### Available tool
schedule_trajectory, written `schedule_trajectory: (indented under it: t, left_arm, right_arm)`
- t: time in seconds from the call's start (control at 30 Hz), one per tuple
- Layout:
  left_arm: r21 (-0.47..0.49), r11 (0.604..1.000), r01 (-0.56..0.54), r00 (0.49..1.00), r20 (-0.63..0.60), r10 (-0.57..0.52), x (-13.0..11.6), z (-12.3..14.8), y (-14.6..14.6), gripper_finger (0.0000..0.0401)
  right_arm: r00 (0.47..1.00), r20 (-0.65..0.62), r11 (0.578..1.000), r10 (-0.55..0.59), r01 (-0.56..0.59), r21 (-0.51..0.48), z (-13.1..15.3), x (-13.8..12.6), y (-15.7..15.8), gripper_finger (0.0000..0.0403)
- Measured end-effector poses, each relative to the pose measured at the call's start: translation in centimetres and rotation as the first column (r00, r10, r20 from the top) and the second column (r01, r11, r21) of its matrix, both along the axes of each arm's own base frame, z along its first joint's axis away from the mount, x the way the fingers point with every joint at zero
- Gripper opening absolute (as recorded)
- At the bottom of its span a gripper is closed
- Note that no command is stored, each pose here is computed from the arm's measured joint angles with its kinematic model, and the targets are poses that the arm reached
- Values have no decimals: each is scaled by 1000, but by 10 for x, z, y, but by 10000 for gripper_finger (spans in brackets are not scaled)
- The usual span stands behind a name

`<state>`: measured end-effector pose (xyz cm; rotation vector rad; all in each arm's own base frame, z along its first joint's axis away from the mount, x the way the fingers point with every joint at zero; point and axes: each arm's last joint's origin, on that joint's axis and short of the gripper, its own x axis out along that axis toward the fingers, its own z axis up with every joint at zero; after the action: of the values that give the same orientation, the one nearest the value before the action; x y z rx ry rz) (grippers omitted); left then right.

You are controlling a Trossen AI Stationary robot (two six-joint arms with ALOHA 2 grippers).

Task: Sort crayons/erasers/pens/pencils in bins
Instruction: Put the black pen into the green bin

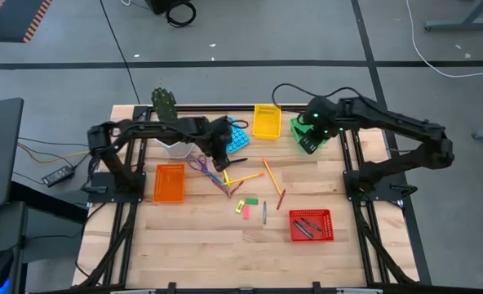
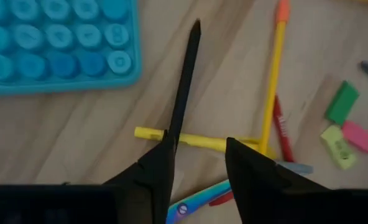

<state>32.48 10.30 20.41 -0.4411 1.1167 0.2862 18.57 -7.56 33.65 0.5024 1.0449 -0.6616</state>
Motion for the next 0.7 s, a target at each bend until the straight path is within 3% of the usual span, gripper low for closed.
schedule_trajectory:
  t: [0.23,0.7]
  left_arm:
    - [14,999,43,999,17,-43,16,-21,-3,150]
    - [-29,999,33,994,-105,-36,24,-65,-2,126]
  right_arm:
    - [997,47,997,-59,61,-47,11,-17,5,103]
    - [997,27,997,-67,68,-32,10,-18,5,103]
